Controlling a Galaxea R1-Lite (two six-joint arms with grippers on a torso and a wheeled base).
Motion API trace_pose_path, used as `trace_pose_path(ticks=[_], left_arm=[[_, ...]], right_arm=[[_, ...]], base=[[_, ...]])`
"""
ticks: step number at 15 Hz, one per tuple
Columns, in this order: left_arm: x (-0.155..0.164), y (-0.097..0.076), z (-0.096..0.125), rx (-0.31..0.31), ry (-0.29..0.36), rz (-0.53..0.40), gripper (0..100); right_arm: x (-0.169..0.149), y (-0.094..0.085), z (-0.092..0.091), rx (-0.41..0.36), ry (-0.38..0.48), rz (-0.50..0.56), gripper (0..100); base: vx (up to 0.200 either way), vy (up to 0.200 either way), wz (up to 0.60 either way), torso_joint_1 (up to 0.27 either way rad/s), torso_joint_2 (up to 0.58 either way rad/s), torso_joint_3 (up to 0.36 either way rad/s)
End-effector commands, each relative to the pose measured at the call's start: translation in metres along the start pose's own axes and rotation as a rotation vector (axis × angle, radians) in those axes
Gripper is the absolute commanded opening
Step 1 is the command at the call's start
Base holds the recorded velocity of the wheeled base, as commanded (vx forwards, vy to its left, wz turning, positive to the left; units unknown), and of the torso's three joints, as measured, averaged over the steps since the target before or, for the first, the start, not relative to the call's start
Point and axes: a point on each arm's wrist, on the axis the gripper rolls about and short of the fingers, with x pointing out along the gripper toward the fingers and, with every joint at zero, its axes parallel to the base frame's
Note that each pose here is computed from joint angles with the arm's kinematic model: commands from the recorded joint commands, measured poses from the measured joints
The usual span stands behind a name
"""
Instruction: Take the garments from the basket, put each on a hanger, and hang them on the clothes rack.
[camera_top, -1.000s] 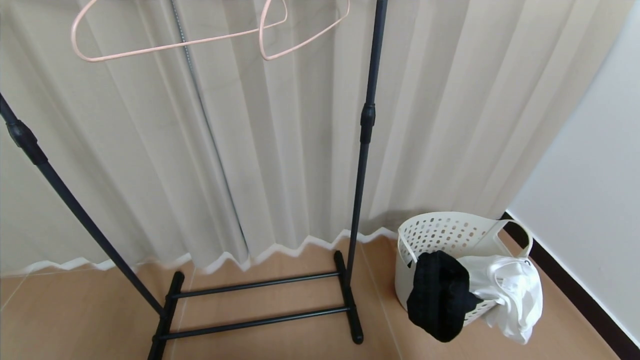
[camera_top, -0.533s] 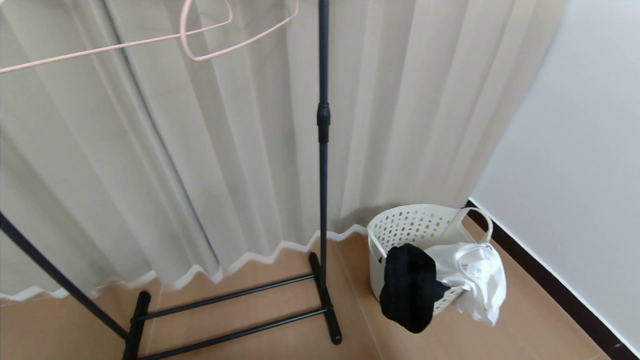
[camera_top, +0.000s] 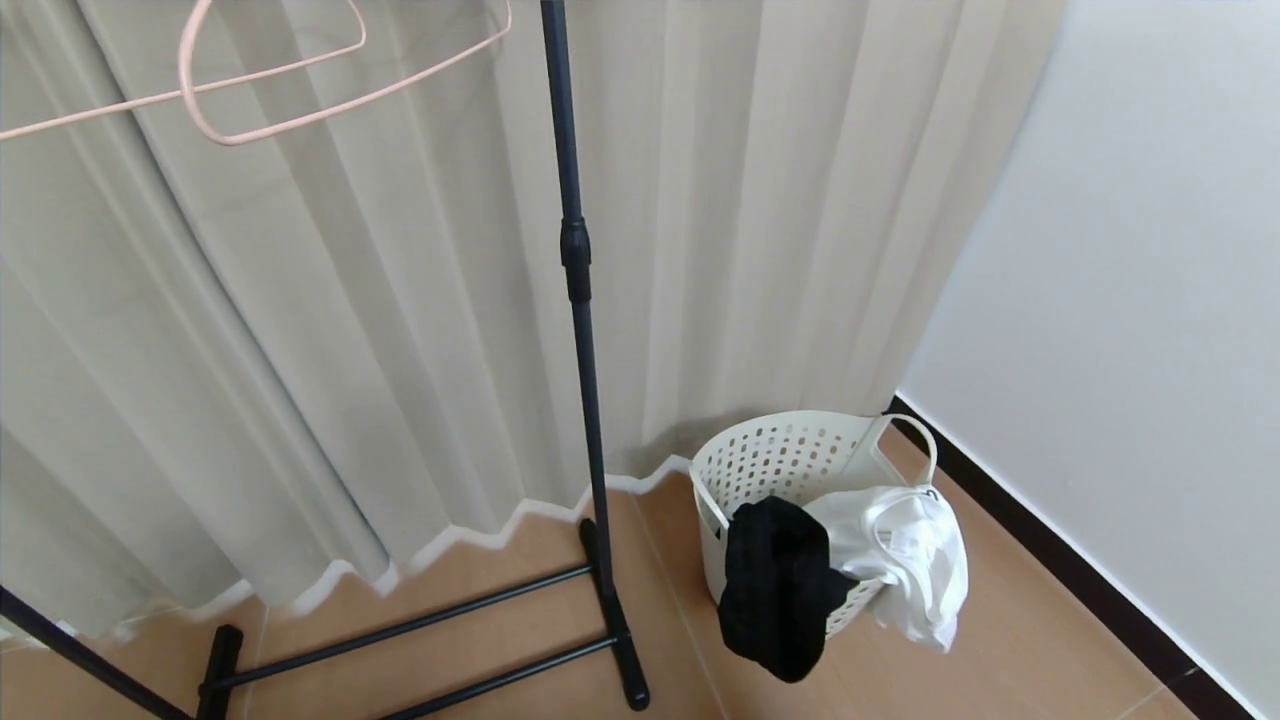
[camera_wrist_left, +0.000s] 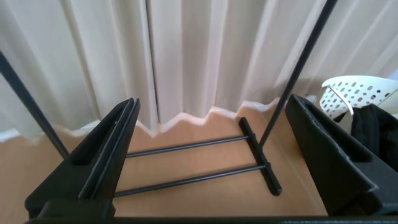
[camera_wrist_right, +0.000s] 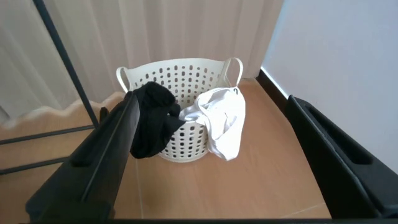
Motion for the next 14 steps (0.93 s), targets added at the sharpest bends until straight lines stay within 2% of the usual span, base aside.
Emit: trace_pose_path(ticks=[1, 3, 14], left_arm=[[0.0000, 0.0000, 0.0001, 0.001, 0.000, 0.000, 100], [0.0000, 0.0000, 0.0004, -0.001, -0.003, 0.001, 100], [0.0000, 0.0000, 0.0002, 0.006, -0.002, 0.003, 100]], right_arm=[[0.0000, 0.0000, 0.0000, 0.000, 0.000, -0.001, 100], [0.0000, 0.0000, 0.0000, 0.000, 0.000, 0.000, 100], [0.0000, 0.0000, 0.0000, 0.001, 0.000, -0.001, 100]], base=[[0.200, 0.000, 0.00, 0.002, 0.00, 0.007], [0.200, 0.000, 0.00, 0.005, 0.00, 0.002], [0.000, 0.000, 0.00, 0.001, 0.00, -0.020]])
